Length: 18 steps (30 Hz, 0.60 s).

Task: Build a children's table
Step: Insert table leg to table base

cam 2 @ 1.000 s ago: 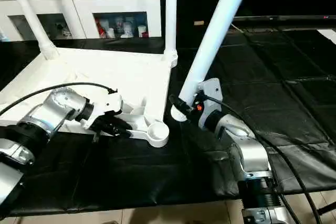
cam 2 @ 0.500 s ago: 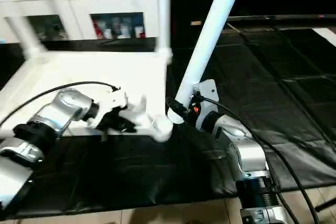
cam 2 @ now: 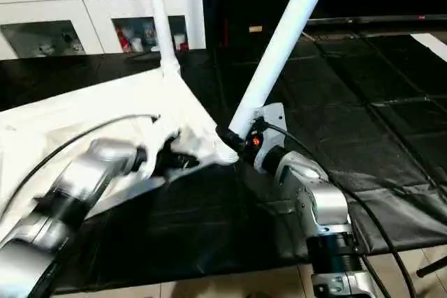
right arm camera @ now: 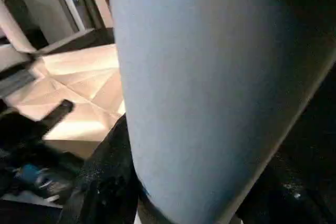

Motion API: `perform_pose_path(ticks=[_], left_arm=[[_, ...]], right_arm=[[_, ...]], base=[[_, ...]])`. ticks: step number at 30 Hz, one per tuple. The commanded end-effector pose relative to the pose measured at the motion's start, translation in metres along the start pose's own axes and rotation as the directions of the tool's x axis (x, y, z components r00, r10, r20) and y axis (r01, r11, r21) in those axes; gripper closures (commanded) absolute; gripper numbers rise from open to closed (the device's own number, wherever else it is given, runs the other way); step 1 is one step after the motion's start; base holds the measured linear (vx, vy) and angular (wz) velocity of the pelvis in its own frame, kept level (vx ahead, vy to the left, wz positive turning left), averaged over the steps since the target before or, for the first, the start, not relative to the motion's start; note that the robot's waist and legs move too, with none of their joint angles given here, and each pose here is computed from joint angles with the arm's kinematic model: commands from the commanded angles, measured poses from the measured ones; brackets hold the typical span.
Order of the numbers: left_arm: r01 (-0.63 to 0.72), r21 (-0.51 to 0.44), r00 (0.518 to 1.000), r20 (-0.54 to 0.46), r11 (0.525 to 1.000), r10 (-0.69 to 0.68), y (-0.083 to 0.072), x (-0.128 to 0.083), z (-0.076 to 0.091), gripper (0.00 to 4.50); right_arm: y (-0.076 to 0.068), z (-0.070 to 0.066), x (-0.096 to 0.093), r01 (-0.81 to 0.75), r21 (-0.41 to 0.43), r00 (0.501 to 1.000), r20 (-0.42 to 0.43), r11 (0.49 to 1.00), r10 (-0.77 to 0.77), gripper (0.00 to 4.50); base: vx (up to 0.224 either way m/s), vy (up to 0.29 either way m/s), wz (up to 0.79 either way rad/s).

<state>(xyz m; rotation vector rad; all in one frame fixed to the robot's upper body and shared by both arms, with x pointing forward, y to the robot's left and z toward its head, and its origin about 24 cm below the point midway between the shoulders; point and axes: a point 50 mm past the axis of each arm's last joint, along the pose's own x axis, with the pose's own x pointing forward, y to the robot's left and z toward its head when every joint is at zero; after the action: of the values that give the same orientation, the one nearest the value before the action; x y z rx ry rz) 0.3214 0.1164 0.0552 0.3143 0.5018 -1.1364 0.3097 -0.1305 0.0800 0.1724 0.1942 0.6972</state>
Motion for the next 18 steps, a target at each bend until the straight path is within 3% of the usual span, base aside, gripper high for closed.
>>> perform_pose_path(ticks=[1,9,10,12,18], left_arm=[[0.068,0.043,0.997,-0.05,0.997,-0.066,-0.0089,0.0011,-0.0102,4.5],[0.057,0.024,0.998,0.017,0.998,-0.058,-0.0086,-0.002,-0.003,4.5],[0.06,0.056,0.998,0.011,0.997,-0.06,-0.0087,-0.0022,-0.0038,4.5],[0.061,0.073,0.998,-0.001,0.995,-0.061,-0.0082,-0.0022,-0.0066,4.06],[0.052,0.067,0.999,-0.018,0.996,-0.051,-0.0082,-0.002,-0.0097,3.6]], right_arm=[[0.0039,0.0056,0.0015,-0.021,-0.037,1.0,0.007,0.999,0.021,2.57],[0.0075,0.006,0.0001,-0.068,-0.057,0.998,0.001,0.996,0.068,2.57],[0.008,0.0054,0.0007,-0.071,-0.063,0.997,-0.005,0.995,0.071,2.57],[0.0087,0.0051,0.0016,-0.075,-0.068,0.997,-0.007,0.995,0.074,2.57],[0.0091,0.0046,0.0012,-0.084,-0.079,0.996,-0.01,0.993,0.084,2.57]], base=[[0.0,0.0,0.0],[0.0,0.0,0.0],[0.0,0.0,0.0],[0.0,0.0,0.0],[0.0,0.0,0.0]])
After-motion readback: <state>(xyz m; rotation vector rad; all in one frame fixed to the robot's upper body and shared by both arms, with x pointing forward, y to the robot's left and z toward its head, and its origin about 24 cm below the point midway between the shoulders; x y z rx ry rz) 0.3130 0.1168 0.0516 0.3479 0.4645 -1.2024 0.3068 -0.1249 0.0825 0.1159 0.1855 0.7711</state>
